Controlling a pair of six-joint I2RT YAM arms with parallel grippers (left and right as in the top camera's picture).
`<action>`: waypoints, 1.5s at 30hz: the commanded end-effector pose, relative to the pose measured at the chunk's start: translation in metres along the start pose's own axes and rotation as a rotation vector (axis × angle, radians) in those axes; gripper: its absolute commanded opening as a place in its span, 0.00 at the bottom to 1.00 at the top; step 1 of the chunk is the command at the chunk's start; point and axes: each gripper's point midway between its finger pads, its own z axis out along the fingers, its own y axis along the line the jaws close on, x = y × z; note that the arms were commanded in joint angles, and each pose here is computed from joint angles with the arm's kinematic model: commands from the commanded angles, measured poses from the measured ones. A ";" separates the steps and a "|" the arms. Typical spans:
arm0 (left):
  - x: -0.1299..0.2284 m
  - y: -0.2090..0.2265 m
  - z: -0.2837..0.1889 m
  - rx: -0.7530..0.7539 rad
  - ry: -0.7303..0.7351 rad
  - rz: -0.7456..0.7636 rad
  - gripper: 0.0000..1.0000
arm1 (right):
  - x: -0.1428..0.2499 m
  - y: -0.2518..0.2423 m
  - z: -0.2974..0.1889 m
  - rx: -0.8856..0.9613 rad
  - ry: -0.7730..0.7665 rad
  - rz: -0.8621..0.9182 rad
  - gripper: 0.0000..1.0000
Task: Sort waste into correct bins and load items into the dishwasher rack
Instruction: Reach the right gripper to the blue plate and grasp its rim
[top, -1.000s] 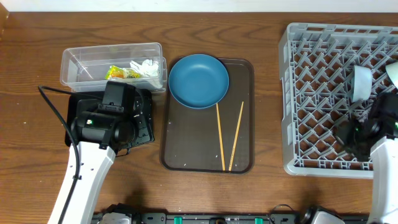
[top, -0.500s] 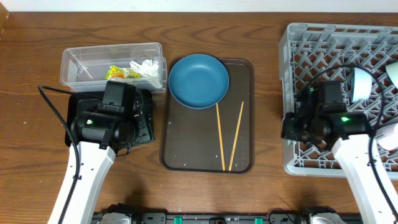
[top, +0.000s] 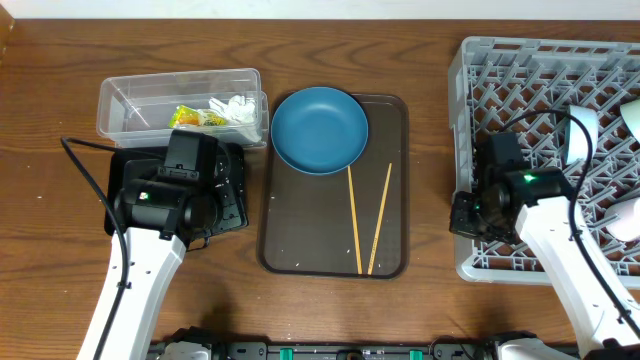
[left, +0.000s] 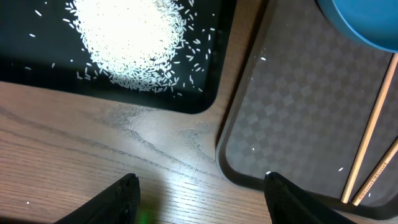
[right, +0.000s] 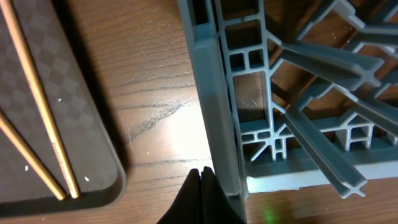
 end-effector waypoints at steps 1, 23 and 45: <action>-0.002 0.004 0.000 -0.021 -0.005 0.000 0.67 | -0.003 -0.012 0.001 0.077 -0.021 0.045 0.01; -0.002 0.004 0.000 -0.020 -0.005 -0.001 0.67 | -0.056 0.109 -0.024 -0.368 -0.293 -0.220 0.29; -0.003 0.004 0.000 -0.019 -0.009 -0.001 0.67 | -0.132 0.198 0.006 -0.242 -0.184 -0.235 0.30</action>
